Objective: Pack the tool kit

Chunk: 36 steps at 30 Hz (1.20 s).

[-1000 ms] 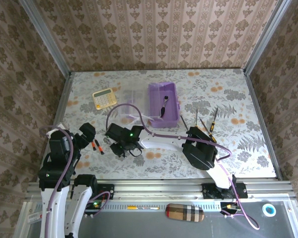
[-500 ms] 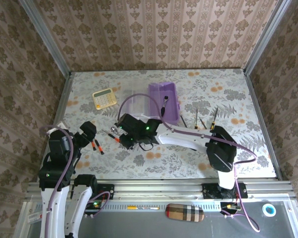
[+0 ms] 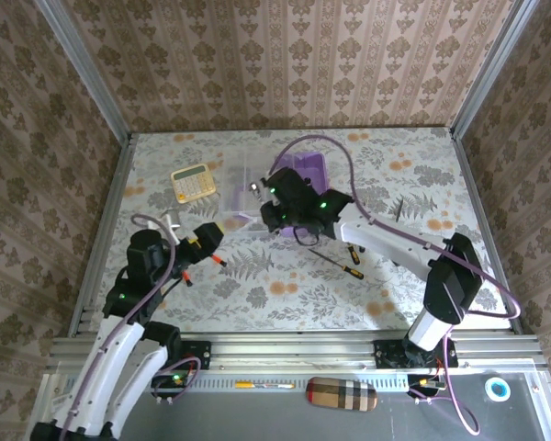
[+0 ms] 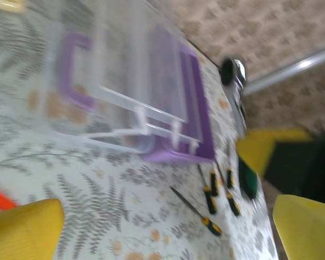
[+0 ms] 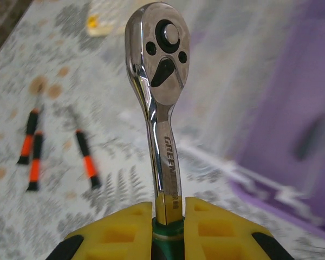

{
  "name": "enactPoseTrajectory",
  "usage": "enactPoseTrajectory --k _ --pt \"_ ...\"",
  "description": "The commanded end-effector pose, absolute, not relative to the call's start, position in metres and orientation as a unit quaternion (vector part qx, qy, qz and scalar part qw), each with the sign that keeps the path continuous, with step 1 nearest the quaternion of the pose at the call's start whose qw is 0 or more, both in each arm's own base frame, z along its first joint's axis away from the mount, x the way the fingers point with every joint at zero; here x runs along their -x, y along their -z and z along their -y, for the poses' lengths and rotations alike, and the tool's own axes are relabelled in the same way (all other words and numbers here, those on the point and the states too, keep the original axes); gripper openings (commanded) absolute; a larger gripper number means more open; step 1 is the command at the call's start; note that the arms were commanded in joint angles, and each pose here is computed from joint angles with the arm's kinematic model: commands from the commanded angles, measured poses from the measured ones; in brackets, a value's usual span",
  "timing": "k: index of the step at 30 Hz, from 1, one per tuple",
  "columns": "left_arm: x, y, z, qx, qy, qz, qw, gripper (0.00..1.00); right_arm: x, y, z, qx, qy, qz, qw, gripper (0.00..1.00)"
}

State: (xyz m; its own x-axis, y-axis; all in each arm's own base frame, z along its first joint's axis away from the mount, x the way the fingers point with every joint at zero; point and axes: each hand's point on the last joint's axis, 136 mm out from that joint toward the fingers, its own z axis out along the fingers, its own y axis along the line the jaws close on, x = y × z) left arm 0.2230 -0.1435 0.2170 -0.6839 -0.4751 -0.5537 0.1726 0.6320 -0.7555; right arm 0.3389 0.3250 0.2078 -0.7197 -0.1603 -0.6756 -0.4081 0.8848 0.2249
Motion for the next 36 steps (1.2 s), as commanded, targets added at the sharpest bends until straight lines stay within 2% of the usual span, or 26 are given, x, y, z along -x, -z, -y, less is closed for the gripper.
enactPoseTrajectory --k 1,8,16,36 --pt "-0.223 -0.233 0.173 0.047 0.454 -0.788 0.414 1.0 -0.365 -0.233 -0.286 0.107 -0.158 -0.903 0.384 0.16" --pt "-0.212 -0.203 0.215 0.006 0.454 -0.809 0.373 1.0 -0.416 -0.194 -0.233 0.03 -0.109 -0.924 0.366 0.16" --pt "-0.206 -0.203 0.209 -0.009 0.433 -0.817 0.38 1.0 -0.456 -0.149 -0.218 0.004 -0.087 -0.942 0.324 0.16" --pt "-0.201 -0.201 0.196 -0.006 0.417 -0.819 0.394 1.0 -0.483 -0.077 -0.195 -0.051 -0.005 -0.958 0.283 0.15"
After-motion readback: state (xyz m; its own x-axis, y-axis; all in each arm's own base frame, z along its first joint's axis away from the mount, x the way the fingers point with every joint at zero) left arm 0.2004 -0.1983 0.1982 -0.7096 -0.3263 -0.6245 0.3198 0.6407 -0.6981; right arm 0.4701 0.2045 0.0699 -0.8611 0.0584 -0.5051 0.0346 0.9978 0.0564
